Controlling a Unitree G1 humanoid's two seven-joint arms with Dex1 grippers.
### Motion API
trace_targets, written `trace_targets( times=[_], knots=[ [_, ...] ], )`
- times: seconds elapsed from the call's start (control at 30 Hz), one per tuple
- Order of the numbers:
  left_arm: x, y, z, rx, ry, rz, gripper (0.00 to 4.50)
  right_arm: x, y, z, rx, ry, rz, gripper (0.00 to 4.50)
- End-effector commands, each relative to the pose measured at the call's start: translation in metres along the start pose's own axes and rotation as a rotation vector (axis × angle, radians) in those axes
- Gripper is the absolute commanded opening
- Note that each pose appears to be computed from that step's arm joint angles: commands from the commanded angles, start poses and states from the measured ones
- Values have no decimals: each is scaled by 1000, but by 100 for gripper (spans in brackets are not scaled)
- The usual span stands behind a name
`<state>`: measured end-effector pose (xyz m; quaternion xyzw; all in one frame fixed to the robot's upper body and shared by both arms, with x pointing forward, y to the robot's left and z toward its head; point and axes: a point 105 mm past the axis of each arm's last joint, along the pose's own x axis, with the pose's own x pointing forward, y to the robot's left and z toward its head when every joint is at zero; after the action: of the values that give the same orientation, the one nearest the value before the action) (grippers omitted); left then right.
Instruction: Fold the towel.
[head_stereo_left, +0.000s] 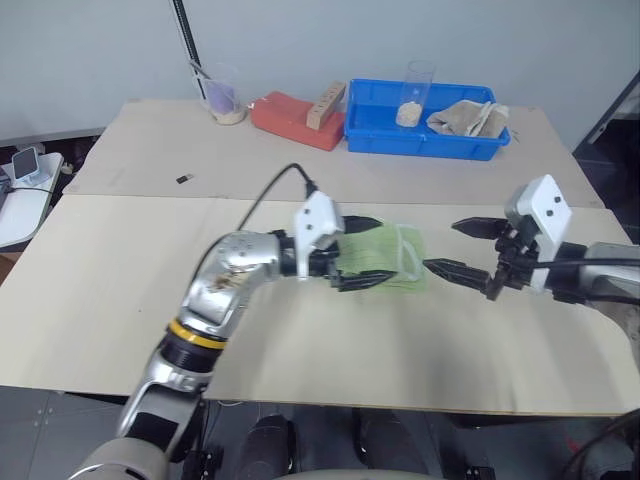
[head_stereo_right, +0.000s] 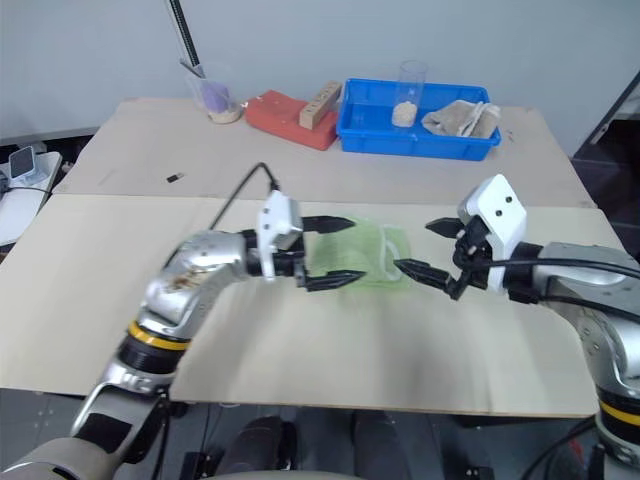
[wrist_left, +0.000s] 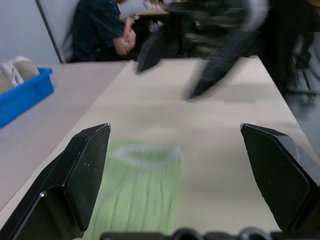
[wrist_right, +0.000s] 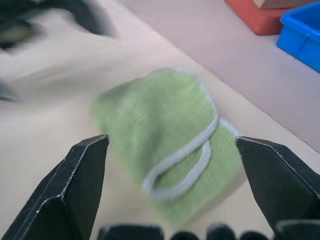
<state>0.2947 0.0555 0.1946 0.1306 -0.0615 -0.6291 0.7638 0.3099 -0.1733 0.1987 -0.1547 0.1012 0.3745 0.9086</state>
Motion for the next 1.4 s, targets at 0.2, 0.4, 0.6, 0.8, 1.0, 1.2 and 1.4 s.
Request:
trace_targets(
  times=[0.2,0.4,0.6,0.8,1.0,1.2,1.4],
  knots=[
    [-65,-6,10,59,118,35,445,51,-35,-21,69,22,-109,450],
    [-80,-23,22,42,118,6,445,65,-53,-42,144,70,-163,450],
    [-81,-30,31,29,87,7,445,71,-49,-58,244,115,-124,450],
    [-85,-32,33,18,81,-5,450,82,-39,-61,400,104,-53,388],
    [-87,-32,32,20,89,9,450,86,-35,-58,384,98,-29,195],
    [-85,-27,41,18,43,39,450,62,-72,-51,334,63,-163,4],
    [-84,-26,47,26,36,12,450,36,-115,-57,354,55,-334,4]
  ],
)
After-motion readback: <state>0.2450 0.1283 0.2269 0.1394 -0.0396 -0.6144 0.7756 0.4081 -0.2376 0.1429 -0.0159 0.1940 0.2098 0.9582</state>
